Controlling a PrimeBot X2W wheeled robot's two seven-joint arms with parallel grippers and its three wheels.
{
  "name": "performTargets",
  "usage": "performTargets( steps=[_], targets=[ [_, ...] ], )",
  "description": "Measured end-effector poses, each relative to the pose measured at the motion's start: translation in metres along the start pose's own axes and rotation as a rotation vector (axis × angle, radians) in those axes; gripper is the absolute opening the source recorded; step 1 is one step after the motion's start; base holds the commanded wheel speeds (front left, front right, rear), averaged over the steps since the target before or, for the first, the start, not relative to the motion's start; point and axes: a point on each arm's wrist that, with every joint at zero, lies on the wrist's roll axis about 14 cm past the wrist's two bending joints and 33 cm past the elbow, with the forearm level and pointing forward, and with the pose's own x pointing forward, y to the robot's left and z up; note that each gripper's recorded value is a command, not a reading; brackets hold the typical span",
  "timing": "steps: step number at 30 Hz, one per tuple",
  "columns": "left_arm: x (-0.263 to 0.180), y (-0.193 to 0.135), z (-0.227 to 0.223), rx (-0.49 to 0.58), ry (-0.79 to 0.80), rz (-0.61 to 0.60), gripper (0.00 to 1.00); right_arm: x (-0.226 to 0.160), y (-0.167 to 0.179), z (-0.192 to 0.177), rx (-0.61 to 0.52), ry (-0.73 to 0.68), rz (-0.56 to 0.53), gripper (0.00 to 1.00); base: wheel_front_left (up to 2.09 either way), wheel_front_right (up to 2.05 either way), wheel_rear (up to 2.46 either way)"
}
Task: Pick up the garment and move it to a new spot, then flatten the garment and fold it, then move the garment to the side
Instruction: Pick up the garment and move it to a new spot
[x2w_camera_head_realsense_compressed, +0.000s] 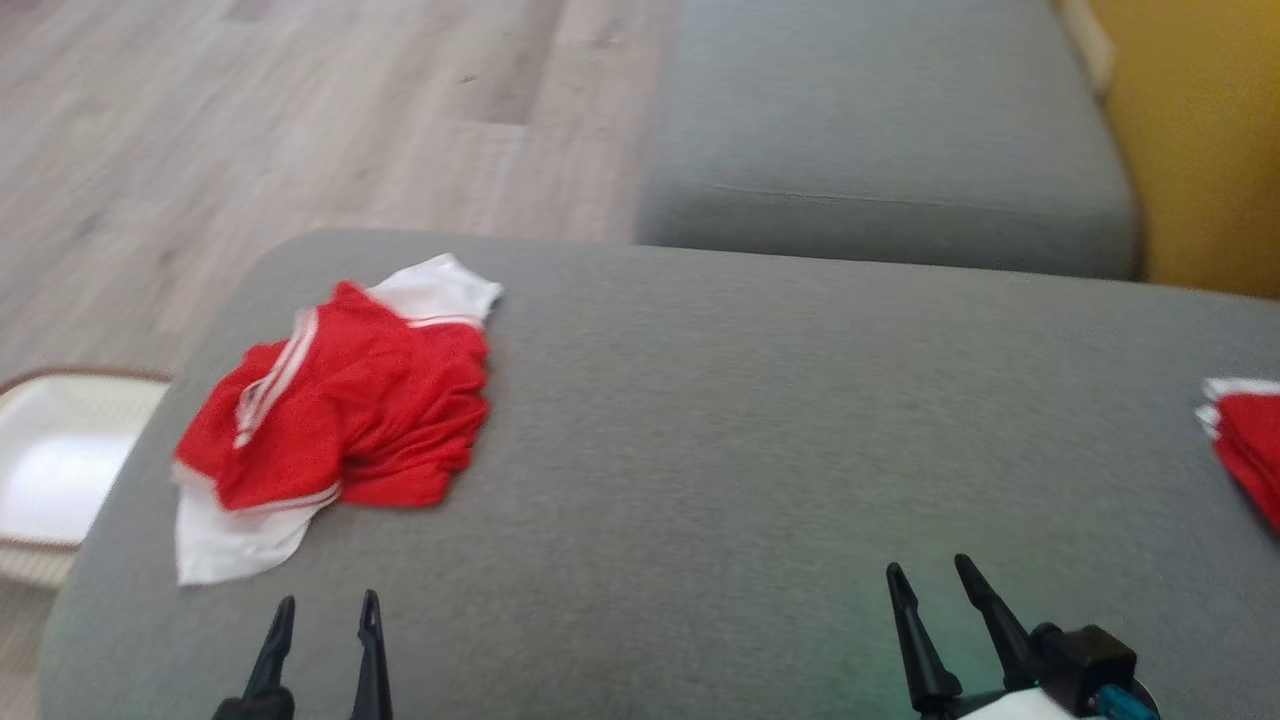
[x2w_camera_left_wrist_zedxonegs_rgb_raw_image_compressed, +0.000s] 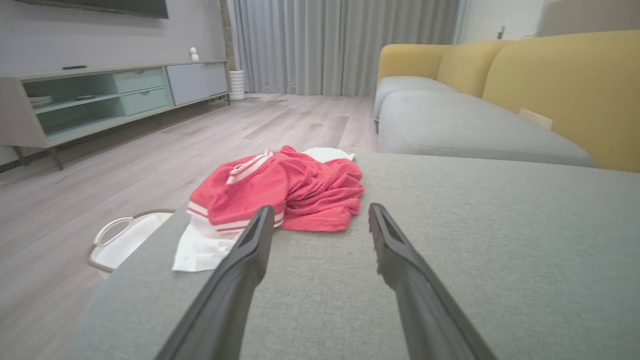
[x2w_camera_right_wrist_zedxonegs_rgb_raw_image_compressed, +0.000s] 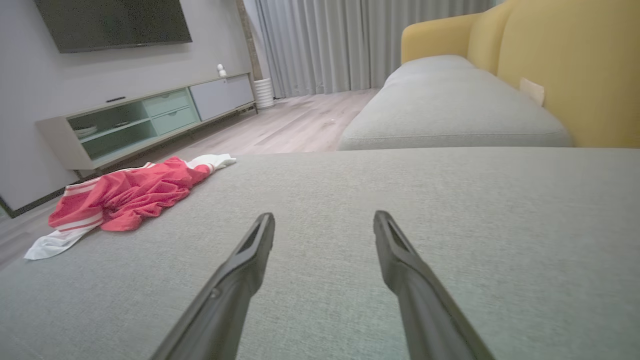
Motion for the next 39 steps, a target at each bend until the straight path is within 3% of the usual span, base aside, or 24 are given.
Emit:
performTargets(
  steps=[15,23,32,35,39],
  targets=[
    [-0.043,0.070,-0.006,0.014,0.020,0.267,1.00,0.037,0.050,-0.008,-0.021,0.056,0.188,1.00,0.00,0.00,0.00],
    [-0.045,0.081,-0.007,0.030,0.039,0.293,1.00,0.045,0.057,-0.018,-0.023,0.090,0.219,1.00,0.00,0.00,0.00],
    [0.067,0.094,0.080,0.229,-0.181,0.164,1.00,0.070,0.017,-0.038,-0.105,0.153,0.220,1.00,0.00,0.00,0.00],
    [0.112,0.091,0.075,0.254,-0.141,0.108,1.00,0.086,0.000,-0.041,-0.126,0.156,0.214,1.00,0.00,0.00,0.00],
    [0.162,0.094,0.039,0.238,0.057,0.067,1.00,0.101,-0.026,-0.046,-0.150,0.164,0.190,1.00,0.00,0.00,0.00]
  ],
)
